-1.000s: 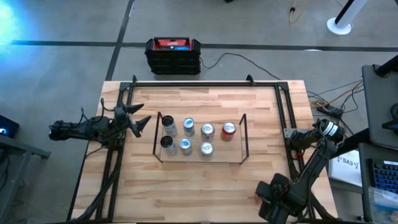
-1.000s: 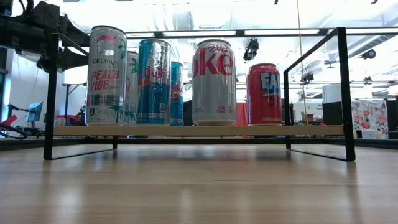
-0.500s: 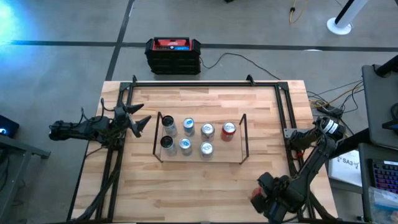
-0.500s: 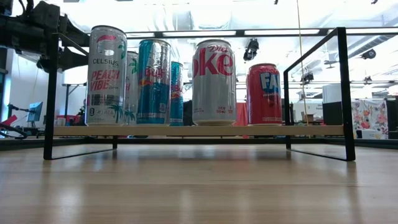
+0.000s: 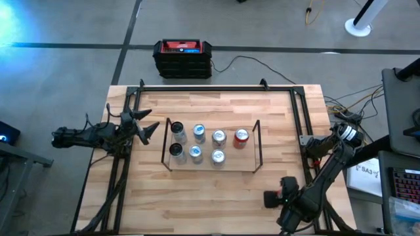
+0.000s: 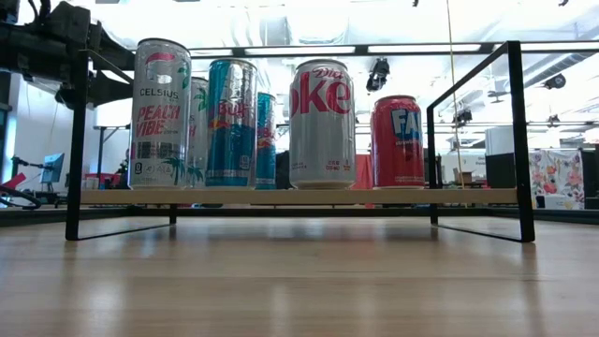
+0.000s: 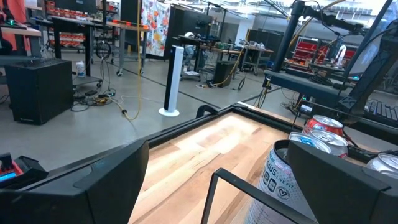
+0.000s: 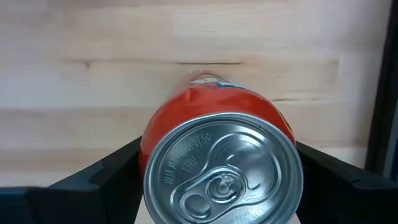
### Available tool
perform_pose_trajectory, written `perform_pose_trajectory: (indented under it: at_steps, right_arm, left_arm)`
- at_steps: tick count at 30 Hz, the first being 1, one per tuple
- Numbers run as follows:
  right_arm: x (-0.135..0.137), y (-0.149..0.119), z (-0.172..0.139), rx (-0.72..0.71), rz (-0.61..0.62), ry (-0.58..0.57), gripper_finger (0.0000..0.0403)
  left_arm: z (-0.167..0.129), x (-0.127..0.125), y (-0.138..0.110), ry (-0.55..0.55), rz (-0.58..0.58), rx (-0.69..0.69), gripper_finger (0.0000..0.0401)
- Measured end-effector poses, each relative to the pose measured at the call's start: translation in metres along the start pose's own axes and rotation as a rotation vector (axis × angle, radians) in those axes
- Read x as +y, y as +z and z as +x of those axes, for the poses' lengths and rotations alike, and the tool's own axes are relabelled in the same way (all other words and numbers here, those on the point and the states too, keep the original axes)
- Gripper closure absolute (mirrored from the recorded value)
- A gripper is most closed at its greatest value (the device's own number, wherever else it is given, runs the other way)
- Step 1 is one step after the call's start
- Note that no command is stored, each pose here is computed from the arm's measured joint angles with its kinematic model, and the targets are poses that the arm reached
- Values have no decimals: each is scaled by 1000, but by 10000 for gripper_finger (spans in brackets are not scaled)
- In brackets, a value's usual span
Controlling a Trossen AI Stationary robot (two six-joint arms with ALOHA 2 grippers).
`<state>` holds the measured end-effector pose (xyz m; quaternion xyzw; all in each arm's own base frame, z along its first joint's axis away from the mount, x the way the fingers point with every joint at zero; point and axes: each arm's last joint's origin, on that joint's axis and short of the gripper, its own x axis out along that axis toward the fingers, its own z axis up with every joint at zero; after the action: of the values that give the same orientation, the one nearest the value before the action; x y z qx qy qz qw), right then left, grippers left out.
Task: Place canned beverage on shelf
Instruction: Put the red soda can on the shelf aligned with the red soda can
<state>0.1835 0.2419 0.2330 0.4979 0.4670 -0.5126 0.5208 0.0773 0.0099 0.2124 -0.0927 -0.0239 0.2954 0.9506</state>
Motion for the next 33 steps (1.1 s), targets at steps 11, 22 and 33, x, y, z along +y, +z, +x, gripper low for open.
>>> perform_pose_trajectory:
  at_steps: [11, 22, 33]
  right_arm:
    - [-1, 1, 1, -11, 515, -4, 97]
    - [4, 9, 1, -11, 655, -80, 96]
    - [6, 9, 5, -5, 572, -118, 79]
  left_arm:
    - [0, 0, 0, 0, 0, 0, 33]
    - [0, 0, 0, 0, 0, 0, 33]
    - [0, 0, 0, 0, 0, 0, 33]
